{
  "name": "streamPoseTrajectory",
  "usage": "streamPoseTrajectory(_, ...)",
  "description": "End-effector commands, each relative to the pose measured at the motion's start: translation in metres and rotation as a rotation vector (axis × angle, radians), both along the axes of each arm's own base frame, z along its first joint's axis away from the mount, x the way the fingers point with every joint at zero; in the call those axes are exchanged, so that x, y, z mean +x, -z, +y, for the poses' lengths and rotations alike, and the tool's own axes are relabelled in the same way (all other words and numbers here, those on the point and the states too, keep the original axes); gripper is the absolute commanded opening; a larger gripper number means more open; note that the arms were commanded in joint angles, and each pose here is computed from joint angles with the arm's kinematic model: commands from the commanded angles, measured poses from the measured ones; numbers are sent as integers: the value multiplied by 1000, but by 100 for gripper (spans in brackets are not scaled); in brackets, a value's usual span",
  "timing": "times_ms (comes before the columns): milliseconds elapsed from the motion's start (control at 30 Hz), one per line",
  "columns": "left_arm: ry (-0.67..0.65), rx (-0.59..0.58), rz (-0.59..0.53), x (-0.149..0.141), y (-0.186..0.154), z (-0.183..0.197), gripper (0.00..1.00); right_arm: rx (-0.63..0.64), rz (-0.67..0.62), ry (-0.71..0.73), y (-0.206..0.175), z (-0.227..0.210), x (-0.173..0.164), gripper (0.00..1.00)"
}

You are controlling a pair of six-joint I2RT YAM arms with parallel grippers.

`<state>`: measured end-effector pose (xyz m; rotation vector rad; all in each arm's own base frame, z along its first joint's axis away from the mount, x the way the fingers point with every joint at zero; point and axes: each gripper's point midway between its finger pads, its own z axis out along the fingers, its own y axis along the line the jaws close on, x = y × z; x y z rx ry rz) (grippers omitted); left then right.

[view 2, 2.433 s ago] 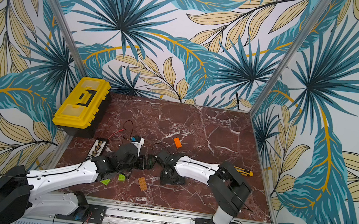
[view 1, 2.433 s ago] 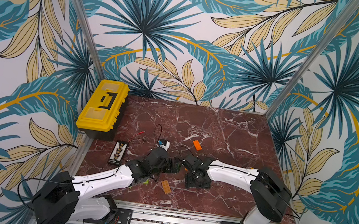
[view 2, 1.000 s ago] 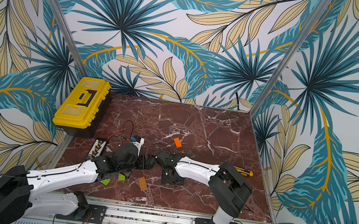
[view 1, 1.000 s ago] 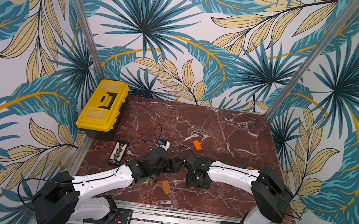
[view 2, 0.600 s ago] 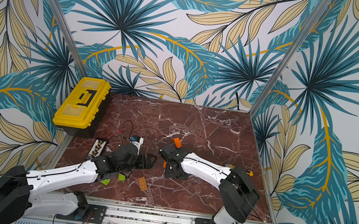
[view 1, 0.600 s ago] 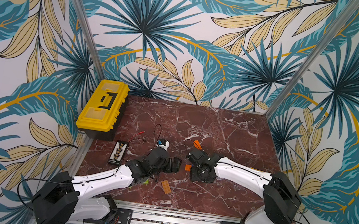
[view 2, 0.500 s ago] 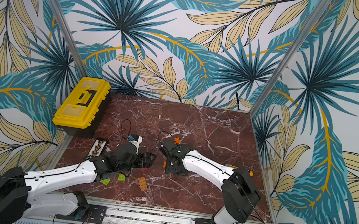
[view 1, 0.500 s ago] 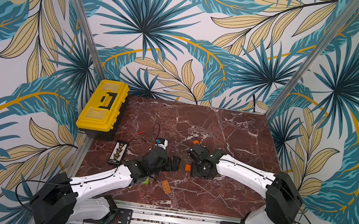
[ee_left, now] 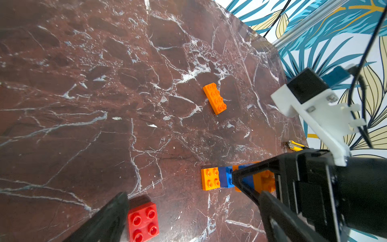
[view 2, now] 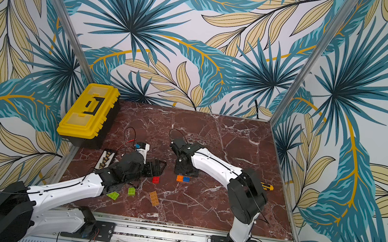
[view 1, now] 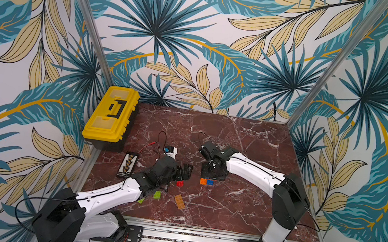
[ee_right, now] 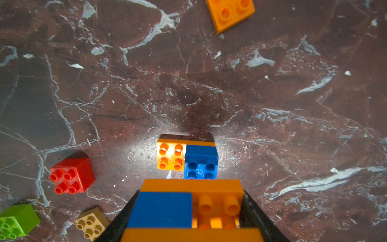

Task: Assemble the number 5 with lego
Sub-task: Pick up the lego brick from the center of the board, then assemble the lego brick with the lego brick.

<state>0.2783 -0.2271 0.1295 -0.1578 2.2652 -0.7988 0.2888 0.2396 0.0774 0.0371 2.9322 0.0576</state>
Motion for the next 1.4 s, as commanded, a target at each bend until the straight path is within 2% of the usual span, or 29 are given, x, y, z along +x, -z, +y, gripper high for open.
streamPoseTrajectory(0,-3,-51,-6,4,-8,-4,100,-15,40,-3,1,0,-5,62)
streamPoseTrajectory(533,20,-68,46,7,0,-13,100,-37,55,15,15,6,-5,62)
streamPoseTrajectory(1367,-14,-47,49,7,1,-5,100,-75,64,27,27,4,-5,62)
